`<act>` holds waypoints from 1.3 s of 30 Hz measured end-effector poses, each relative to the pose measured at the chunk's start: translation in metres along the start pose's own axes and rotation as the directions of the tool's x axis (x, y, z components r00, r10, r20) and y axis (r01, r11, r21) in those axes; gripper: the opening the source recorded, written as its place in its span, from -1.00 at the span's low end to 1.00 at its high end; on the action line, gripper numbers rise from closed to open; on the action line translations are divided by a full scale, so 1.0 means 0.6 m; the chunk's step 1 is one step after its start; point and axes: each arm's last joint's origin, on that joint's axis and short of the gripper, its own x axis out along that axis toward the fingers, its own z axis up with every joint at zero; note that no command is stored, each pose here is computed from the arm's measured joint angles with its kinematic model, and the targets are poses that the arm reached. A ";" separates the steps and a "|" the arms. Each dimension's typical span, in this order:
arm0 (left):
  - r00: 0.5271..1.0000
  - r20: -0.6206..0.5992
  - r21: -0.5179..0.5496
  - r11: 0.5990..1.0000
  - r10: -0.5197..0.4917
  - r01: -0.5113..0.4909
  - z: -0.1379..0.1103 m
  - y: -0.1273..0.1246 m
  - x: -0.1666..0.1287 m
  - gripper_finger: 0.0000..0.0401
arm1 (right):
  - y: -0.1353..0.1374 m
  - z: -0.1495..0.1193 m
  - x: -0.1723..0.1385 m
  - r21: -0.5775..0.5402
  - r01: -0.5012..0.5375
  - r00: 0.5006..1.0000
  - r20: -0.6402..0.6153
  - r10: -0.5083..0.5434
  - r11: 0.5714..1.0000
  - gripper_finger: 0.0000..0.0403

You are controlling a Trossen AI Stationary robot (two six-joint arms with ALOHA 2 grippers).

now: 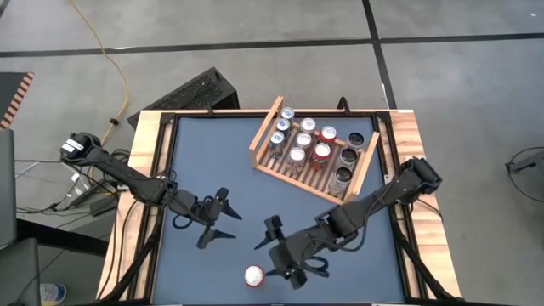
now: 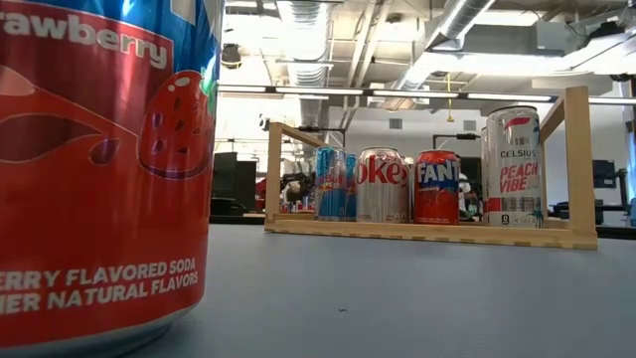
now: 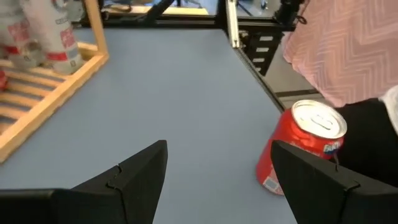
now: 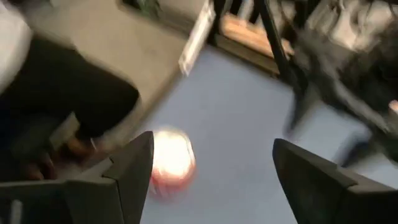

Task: Place canned beverage on shelf
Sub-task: Put the red soda can aligned with the other red soda cans on the shelf

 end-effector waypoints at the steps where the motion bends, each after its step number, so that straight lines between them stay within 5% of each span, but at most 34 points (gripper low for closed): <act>1: 1.000 -0.002 -0.013 1.000 0.001 -0.001 0.000 -0.001 -0.001 0.37 | -0.001 0.005 0.005 0.009 -0.017 1.000 0.025 0.016 1.000 0.54; 17: 1.000 0.008 -0.049 0.999 -0.005 0.005 0.000 -0.013 -0.004 0.37 | 0.009 0.021 0.104 -0.132 -0.253 0.967 -0.075 0.245 0.958 0.52; 22: 1.000 0.005 -0.066 0.998 -0.004 0.004 -0.001 -0.012 -0.004 0.37 | -0.005 0.017 0.120 -0.080 -0.337 0.934 -0.154 0.322 0.938 0.52; 39: 0.999 -0.001 -0.050 0.998 0.035 -0.035 0.001 -0.004 -0.004 0.37 | -0.005 0.031 0.094 -0.159 -0.176 0.964 -0.229 0.137 0.971 0.52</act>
